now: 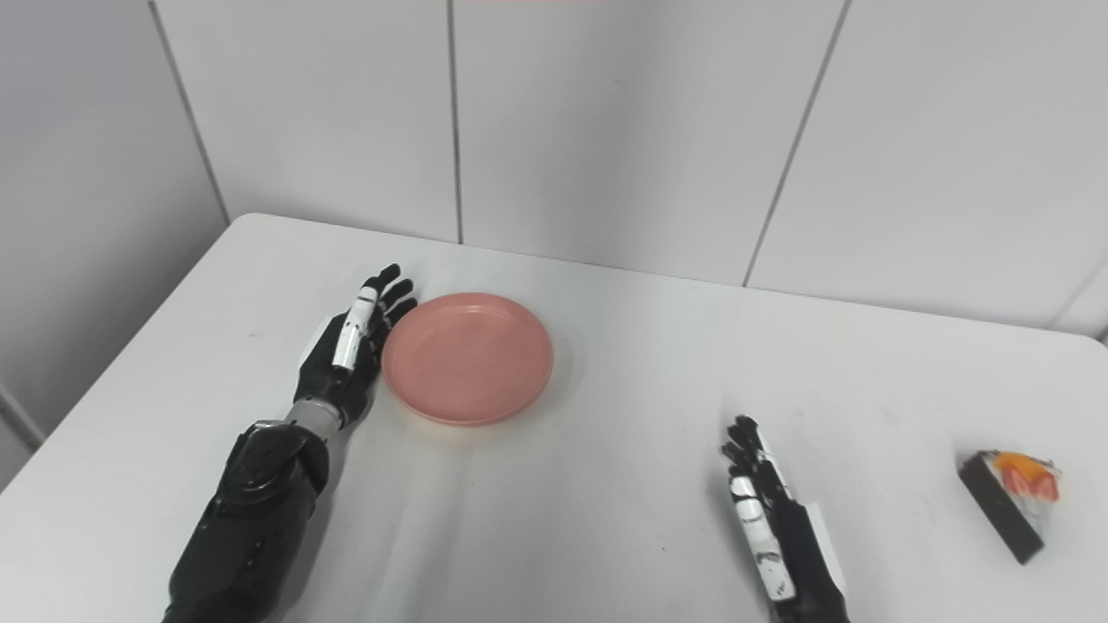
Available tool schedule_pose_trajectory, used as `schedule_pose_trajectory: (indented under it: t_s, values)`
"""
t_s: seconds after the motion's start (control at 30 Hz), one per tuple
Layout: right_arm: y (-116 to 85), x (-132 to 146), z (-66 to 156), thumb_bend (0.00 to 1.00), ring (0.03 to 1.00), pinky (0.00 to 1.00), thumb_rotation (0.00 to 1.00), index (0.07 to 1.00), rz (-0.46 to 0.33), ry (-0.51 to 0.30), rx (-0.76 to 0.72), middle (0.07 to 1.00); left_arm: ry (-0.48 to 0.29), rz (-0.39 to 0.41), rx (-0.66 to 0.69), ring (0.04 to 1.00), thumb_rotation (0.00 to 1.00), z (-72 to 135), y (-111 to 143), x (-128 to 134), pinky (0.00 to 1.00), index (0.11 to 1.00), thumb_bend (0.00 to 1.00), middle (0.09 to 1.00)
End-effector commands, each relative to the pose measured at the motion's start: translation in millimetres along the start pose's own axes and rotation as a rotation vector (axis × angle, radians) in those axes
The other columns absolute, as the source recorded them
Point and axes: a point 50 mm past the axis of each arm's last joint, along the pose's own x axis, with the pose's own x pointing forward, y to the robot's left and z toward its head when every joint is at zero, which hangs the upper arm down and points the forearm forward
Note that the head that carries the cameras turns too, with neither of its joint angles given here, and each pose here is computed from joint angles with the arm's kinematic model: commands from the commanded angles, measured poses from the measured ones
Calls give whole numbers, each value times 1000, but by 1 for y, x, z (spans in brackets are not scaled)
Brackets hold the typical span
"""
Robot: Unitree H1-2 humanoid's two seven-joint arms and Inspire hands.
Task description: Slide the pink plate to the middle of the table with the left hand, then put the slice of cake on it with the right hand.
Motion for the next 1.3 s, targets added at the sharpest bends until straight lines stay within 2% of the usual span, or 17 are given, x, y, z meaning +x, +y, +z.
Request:
schedule_pose_trajectory:
  t_s: [0.0,0.17,0.4,0.63,1.0,1.27]
  values:
    - [15,-4,-3,382,930,927,1000,957,25,42,15,950,48,-93,-36,926,1000,-11,-21,-1,924,923,384,938]
    - [23,-1,1,397,927,927,1000,957,26,38,7,950,63,-128,-42,911,1000,-19,-31,-7,911,905,417,922]
    - [32,3,3,448,928,916,1000,956,26,37,-10,949,85,-204,-46,899,1000,-32,-47,-29,903,898,408,909]
    - [42,7,5,436,927,899,1000,954,25,32,-27,950,119,-264,-35,913,1000,-42,-52,-46,915,918,413,929]
    - [49,9,9,430,930,892,1000,955,25,21,-30,953,177,-287,-19,919,1000,-56,-54,-65,918,925,431,935]
    - [48,9,12,436,929,893,1000,957,21,23,-36,954,194,-283,-35,922,1000,-60,-50,-66,919,925,413,932]
